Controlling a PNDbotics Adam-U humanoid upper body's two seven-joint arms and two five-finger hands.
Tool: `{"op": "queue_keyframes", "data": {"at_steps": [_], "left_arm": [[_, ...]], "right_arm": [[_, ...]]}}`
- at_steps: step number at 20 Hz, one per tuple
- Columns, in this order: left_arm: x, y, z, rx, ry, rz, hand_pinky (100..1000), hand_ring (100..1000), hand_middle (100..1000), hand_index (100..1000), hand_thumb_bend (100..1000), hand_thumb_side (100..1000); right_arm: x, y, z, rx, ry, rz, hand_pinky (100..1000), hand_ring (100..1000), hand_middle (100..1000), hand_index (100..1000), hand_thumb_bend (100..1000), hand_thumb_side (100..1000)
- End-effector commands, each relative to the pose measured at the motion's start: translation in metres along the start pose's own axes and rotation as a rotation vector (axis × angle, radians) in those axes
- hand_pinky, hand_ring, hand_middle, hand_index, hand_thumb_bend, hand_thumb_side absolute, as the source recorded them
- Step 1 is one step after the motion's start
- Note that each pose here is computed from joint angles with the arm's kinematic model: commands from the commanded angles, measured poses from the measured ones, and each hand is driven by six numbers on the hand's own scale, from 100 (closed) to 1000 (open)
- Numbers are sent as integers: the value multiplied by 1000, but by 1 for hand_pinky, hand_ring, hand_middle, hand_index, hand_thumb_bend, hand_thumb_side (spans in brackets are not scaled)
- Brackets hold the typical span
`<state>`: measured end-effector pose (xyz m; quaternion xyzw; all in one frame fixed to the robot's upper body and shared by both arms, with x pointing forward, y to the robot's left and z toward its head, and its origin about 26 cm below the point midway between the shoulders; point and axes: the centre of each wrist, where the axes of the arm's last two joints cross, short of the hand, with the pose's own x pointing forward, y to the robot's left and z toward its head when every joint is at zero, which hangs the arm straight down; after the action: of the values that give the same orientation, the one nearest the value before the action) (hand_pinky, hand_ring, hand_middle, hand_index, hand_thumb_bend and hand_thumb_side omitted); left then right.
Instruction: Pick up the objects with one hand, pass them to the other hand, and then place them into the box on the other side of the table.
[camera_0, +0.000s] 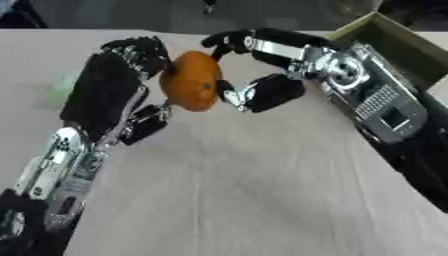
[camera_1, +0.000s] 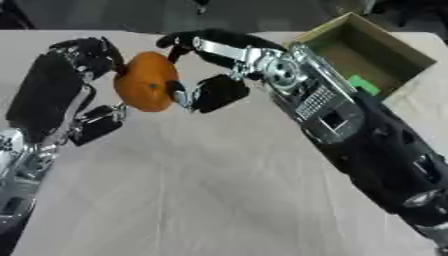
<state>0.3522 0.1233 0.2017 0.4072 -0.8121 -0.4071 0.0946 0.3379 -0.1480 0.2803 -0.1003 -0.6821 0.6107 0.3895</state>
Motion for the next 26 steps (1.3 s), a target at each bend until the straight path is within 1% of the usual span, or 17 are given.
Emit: {"op": "queue_keyframes", "data": {"at_steps": [1, 3, 6, 9, 11, 12, 13, 14, 15, 16, 18, 20, 23, 26], "left_arm": [[4, 7, -9, 35, -29, -13, 524, 545, 521, 525, 285, 100], [4, 7, -10, 35, -31, -15, 524, 545, 521, 525, 284, 100], [5, 7, -11, 36, -34, -16, 524, 545, 521, 525, 286, 100], [5, 6, -11, 35, -36, -17, 524, 545, 521, 525, 288, 100], [6, 7, -12, 38, -42, -21, 526, 547, 522, 526, 297, 100], [6, 7, -12, 38, -46, -24, 527, 549, 523, 526, 303, 100], [6, 8, -12, 40, -51, -29, 528, 550, 523, 527, 308, 100], [6, 9, -13, 42, -55, -35, 528, 550, 523, 527, 313, 100], [7, 9, -13, 44, -57, -41, 528, 550, 522, 527, 311, 100], [7, 10, -13, 46, -58, -45, 527, 549, 522, 526, 310, 100], [8, 11, -14, 51, -59, -49, 526, 548, 521, 526, 310, 100], [9, 12, -14, 55, -61, -51, 527, 549, 521, 527, 313, 100], [10, 13, -15, 65, -68, -58, 529, 551, 521, 528, 315, 100], [11, 14, -15, 76, -75, -58, 528, 549, 520, 528, 309, 100]], "right_arm": [[6, -5, -2, 25, -28, 0, 1000, 974, 820, 1000, 100, 368], [6, -5, -3, 45, -38, -1, 1000, 978, 821, 1000, 100, 386], [7, -4, -4, 84, -62, -12, 1000, 981, 819, 1000, 100, 448], [8, -3, -4, 117, -74, -27, 1000, 974, 805, 1000, 100, 483], [8, -3, -5, 133, -71, -32, 1000, 959, 781, 994, 100, 547], [7, -3, -5, 140, -66, -34, 1000, 946, 759, 980, 100, 556], [7, -2, -6, 146, -58, -35, 1000, 941, 749, 973, 100, 592], [6, -2, -6, 151, -52, -38, 1000, 930, 729, 955, 100, 660], [6, -2, -7, 152, -48, -40, 1000, 925, 719, 945, 100, 664], [5, -2, -7, 152, -45, -41, 1000, 912, 695, 925, 100, 686], [4, -2, -8, 149, -37, -44, 1000, 879, 650, 889, 100, 639], [4, -1, -9, 144, -30, -47, 1000, 845, 610, 855, 100, 633], [2, 0, -11, 138, -16, -53, 1000, 794, 551, 800, 100, 677], [-1, 1, -12, 135, -4, -70, 1000, 755, 505, 755, 100, 638]]}}
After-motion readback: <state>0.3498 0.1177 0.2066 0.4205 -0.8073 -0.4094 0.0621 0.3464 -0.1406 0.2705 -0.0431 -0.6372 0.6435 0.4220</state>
